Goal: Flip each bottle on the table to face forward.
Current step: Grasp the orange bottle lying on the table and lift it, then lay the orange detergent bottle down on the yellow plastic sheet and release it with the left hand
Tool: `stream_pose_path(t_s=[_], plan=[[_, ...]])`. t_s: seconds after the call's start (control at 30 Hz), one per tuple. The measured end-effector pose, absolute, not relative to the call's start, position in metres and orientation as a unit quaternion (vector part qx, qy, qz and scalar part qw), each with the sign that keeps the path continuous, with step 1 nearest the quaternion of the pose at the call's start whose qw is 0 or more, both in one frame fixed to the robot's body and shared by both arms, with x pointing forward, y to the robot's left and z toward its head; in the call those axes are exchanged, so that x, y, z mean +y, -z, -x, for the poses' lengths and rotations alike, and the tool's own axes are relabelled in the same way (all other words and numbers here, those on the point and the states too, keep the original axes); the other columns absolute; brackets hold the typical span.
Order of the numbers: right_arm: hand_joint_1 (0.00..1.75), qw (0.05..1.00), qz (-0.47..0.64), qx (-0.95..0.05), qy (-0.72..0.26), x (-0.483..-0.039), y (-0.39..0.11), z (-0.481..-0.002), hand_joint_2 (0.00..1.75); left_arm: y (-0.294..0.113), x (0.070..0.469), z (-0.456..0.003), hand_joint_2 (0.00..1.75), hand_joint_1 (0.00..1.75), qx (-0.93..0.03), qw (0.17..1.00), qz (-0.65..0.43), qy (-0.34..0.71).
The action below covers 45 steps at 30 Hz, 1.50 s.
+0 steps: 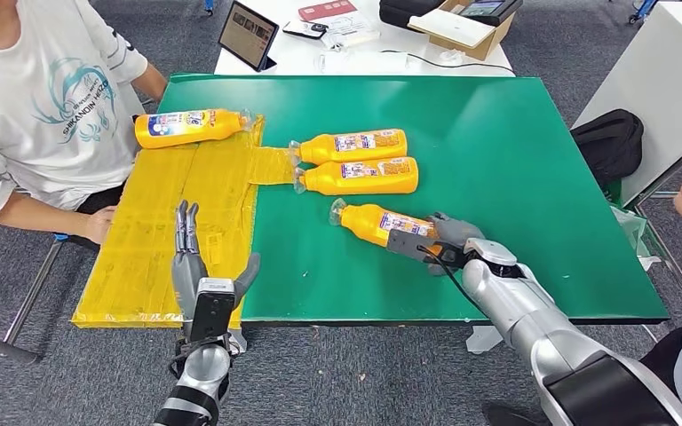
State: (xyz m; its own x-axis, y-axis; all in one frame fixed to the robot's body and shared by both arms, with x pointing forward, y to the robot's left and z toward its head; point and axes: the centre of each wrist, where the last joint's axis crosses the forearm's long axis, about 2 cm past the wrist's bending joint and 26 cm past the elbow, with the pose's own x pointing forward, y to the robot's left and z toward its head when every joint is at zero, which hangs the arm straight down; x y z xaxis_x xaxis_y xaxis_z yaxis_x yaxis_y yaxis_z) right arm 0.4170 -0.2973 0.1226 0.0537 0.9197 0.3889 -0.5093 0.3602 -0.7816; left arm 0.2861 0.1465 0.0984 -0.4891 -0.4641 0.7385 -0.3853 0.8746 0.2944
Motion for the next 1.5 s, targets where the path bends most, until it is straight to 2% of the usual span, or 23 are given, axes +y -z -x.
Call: stream_pose_path(t_s=[0.23, 0.37, 0.57, 0.87, 1.17, 1.5], plan=[[1.75, 0.676, 0.225, -0.518, -0.473, -0.292, -0.112, -0.41, 1.75, -0.096, 0.141, -0.285, 1.75, 0.0, -0.855, 0.471, -0.215, 0.002], [1.75, 0.651, 0.227, -0.585, -0.427, -0.278, -0.097, -0.394, 1.75, -0.092, 0.127, -0.282, 1.75, 0.0, -0.842, 0.525, -0.107, -0.065], [1.75, 0.571, 0.249, -0.714, -0.32, -0.253, -0.079, -0.356, 1.75, -0.083, 0.112, -0.274, 1.75, 0.0, -0.796, 0.59, 0.114, -0.077], [1.75, 0.506, 0.252, -0.788, -0.244, -0.237, -0.07, -0.322, 1.75, -0.083, 0.107, -0.264, 1.75, 0.0, -0.74, 0.609, 0.277, -0.073], [1.75, 0.49, 0.193, -0.812, -0.251, -0.201, -0.057, -0.301, 1.75, -0.095, 0.103, -0.258, 1.75, 0.0, -0.72, 0.585, 0.365, -0.079], [1.75, 0.483, 0.116, -0.82, -0.285, -0.152, -0.047, -0.275, 1.75, -0.096, 0.101, -0.257, 1.75, 0.0, -0.714, 0.584, 0.377, -0.085]])
